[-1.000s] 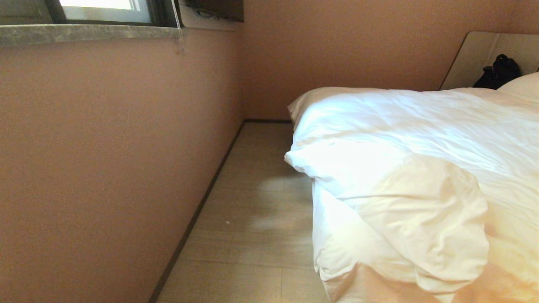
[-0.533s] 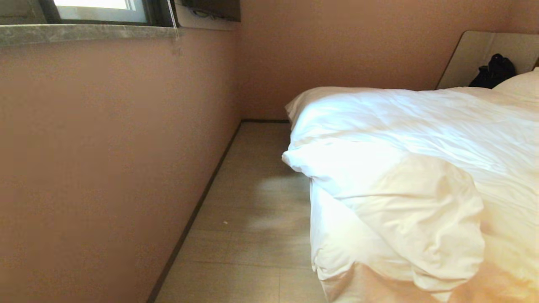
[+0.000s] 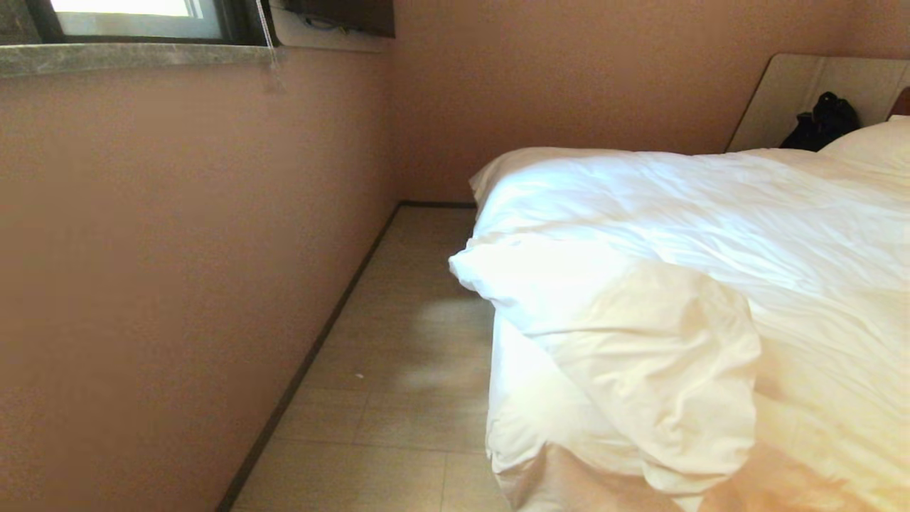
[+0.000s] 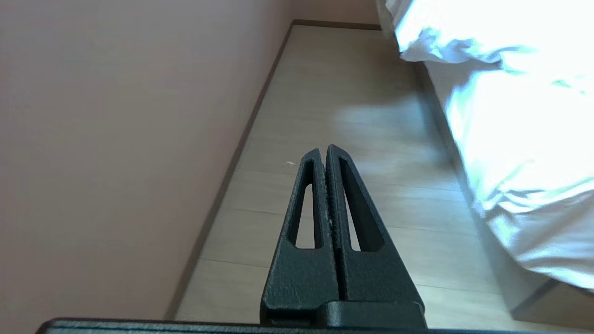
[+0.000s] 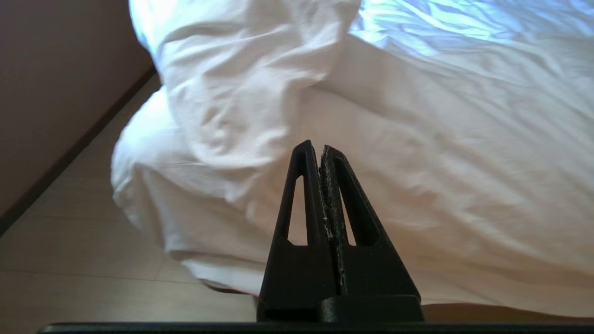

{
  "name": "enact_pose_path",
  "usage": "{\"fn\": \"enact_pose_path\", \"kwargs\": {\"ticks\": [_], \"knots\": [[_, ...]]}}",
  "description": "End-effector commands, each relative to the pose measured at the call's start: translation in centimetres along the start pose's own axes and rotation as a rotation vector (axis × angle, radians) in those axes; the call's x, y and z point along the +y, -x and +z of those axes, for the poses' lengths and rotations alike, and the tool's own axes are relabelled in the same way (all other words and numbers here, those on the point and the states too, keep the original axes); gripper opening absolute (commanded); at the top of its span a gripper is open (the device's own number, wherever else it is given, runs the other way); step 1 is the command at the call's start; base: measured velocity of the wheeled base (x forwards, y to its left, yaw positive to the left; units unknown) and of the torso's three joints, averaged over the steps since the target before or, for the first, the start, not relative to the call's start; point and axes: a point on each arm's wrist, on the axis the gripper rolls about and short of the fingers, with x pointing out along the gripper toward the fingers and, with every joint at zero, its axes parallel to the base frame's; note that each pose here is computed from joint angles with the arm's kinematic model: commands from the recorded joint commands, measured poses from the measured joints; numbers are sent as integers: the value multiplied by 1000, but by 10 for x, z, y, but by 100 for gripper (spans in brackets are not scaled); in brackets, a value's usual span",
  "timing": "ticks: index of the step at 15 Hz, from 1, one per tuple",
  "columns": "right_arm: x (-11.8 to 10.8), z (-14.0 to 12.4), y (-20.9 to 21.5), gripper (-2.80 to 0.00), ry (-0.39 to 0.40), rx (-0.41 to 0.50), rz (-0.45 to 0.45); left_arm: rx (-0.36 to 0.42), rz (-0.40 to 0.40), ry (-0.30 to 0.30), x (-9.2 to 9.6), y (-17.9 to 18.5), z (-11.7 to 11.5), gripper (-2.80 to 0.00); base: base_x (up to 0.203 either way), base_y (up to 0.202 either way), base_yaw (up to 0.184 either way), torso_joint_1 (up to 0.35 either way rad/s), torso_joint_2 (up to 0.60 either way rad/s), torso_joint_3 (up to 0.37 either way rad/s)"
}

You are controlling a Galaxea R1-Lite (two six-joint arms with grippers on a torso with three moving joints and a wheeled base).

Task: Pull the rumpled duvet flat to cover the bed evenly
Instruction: Hold the folded corner of the quilt

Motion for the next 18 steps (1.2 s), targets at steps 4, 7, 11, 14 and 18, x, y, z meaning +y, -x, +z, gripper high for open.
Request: {"fn": "enact_pose_path", "kwargs": {"ticks": [4, 7, 11, 14, 18], "knots": [[0, 0, 0, -280, 1, -1, 1, 0, 1, 0, 0, 0, 0, -280, 0, -196, 0, 2, 3, 2], [0, 0, 0, -280, 1, -1, 0, 0, 1, 0, 0, 0, 0, -280, 0, -194, 2, 2, 3, 4], [0, 0, 0, -280, 0, 0, 0, 0, 1, 0, 0, 0, 0, -280, 0, -191, 2, 2, 4, 3], [0, 0, 0, -280, 0, -1, 0, 0, 1, -1, 0, 0, 0, -280, 0, -195, 0, 4, 0, 1], [0, 0, 0, -280, -2, -1, 0, 0, 1, -3, 0, 0, 0, -280, 0, -192, 0, 1, 2, 2]]}}
